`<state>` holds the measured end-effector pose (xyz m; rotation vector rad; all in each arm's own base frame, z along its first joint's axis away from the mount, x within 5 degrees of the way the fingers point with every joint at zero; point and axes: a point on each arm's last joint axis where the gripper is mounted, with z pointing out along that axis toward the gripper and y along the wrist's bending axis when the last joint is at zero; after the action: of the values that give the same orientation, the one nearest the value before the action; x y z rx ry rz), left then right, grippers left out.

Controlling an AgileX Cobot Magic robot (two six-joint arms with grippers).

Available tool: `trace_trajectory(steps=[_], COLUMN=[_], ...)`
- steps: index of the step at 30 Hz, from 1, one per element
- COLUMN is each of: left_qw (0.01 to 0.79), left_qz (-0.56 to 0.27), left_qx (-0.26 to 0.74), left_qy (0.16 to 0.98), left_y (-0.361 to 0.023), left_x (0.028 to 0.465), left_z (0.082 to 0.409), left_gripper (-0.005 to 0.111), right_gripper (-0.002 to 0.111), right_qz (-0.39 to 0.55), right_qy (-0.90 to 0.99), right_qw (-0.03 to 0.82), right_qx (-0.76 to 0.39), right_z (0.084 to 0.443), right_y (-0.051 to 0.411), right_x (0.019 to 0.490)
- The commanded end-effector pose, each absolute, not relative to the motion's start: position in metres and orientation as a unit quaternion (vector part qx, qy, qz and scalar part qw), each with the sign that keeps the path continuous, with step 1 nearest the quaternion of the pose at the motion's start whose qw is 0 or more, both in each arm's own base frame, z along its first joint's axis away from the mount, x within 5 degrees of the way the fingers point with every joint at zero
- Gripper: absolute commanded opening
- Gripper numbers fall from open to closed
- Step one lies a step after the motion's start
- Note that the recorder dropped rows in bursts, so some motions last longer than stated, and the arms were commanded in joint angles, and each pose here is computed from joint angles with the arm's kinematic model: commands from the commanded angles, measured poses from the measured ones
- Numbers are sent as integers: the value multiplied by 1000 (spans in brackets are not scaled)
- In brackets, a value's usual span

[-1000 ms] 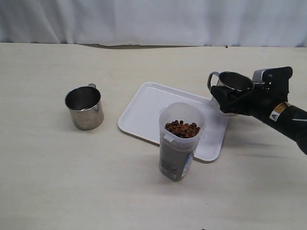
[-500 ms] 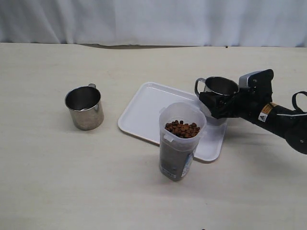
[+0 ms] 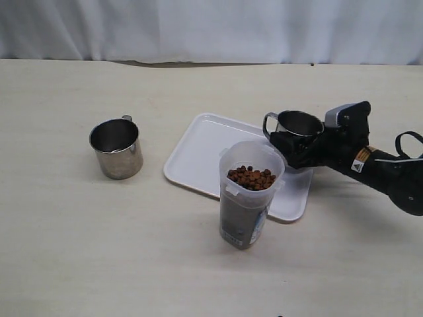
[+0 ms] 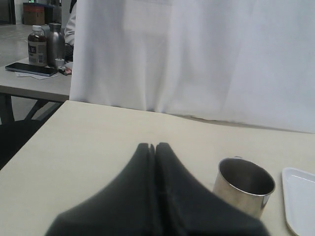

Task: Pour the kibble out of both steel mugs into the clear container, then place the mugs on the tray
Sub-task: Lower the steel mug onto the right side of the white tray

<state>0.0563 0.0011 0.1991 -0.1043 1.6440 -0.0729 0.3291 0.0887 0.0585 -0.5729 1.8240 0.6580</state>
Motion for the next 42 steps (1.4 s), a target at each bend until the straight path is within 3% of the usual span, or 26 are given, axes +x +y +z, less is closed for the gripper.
trace_trajectory(steps=[1, 9, 13, 31, 42], left_qw=[683, 683, 683, 683, 683], left_qz=[-38, -38, -38, -38, -38], left_qx=[-45, -45, -45, -45, -45], left_qy=[728, 728, 728, 728, 728], left_y=[1, 1, 1, 1, 1], left_x=[56, 56, 56, 56, 56], left_z=[199, 199, 199, 199, 199], left_gripper=[0, 0, 0, 0, 0], right_gripper=[19, 69, 84, 85, 85], right_qz=[275, 284, 309, 324, 275], right_qy=[758, 755, 739, 742, 770], right_qw=[539, 539, 554, 538, 509], right_qx=[-243, -242, -229, -236, -269], right_z=[59, 60, 68, 71, 89], right_y=[88, 88, 90, 92, 89], right_x=[332, 331, 332, 329, 331])
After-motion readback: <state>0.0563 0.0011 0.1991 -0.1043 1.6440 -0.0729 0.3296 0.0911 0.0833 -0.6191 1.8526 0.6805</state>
